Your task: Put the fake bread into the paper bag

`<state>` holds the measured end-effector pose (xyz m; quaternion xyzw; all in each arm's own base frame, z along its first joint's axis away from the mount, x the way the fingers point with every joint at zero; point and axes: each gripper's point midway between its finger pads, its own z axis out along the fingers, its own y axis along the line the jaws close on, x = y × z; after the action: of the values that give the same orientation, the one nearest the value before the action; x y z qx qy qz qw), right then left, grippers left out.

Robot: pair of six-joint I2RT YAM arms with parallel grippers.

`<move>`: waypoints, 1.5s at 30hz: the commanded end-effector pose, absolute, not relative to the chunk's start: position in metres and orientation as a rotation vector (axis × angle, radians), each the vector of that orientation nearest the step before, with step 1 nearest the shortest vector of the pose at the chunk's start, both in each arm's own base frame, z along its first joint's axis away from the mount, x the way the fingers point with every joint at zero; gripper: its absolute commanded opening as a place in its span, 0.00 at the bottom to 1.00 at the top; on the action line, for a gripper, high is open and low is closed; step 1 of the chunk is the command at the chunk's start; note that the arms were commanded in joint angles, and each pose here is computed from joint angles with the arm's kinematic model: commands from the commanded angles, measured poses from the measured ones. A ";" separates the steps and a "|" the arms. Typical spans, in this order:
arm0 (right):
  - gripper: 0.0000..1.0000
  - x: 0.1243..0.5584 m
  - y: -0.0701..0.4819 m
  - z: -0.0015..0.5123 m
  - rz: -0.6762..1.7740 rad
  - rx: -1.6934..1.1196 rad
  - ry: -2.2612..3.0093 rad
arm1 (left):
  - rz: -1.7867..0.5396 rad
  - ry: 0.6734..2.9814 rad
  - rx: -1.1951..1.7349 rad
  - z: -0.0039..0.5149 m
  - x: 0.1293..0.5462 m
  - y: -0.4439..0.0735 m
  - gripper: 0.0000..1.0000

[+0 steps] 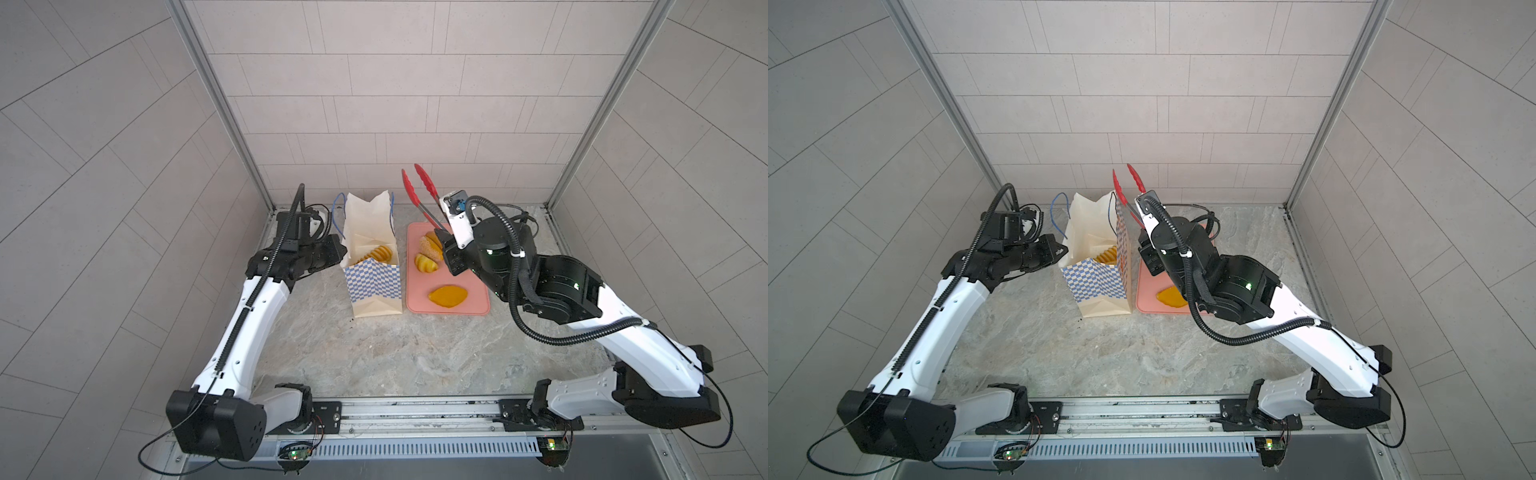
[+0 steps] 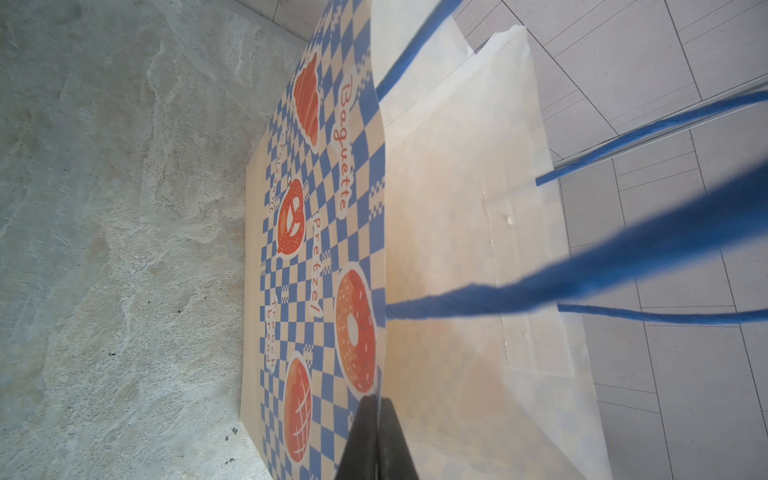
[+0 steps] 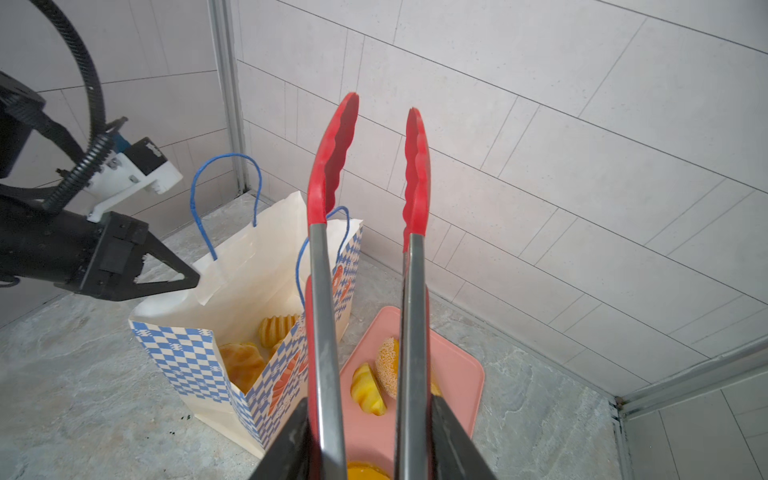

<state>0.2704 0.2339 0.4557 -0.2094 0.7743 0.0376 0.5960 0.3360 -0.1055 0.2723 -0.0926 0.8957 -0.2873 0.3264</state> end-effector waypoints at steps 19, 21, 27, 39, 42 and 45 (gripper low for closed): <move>0.42 0.308 0.144 0.374 0.109 -0.206 2.048 | -0.760 2.325 -0.220 0.281 0.337 -0.108 0.00; 0.42 0.308 0.142 0.364 0.113 -0.202 2.071 | -0.760 2.326 -0.222 0.280 0.337 -0.108 0.00; 0.42 0.306 0.139 0.342 0.141 -0.185 2.129 | -0.761 2.326 -0.221 0.280 0.337 -0.108 0.00; 0.41 0.298 0.128 0.283 0.186 -0.137 2.284 | -0.760 2.328 -0.220 0.278 0.336 -0.108 0.00; 0.41 0.302 0.120 0.265 0.174 -0.110 2.333 | -0.763 2.328 -0.217 0.278 0.336 -0.108 0.00; 0.41 0.307 0.113 0.244 0.146 -0.100 2.387 | -0.764 2.327 -0.218 0.278 0.335 -0.108 0.00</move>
<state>0.3043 0.1156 0.2547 -0.0482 0.9228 0.0515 0.3789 0.3360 -0.1058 0.2723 -0.0920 0.8957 -0.2880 0.3262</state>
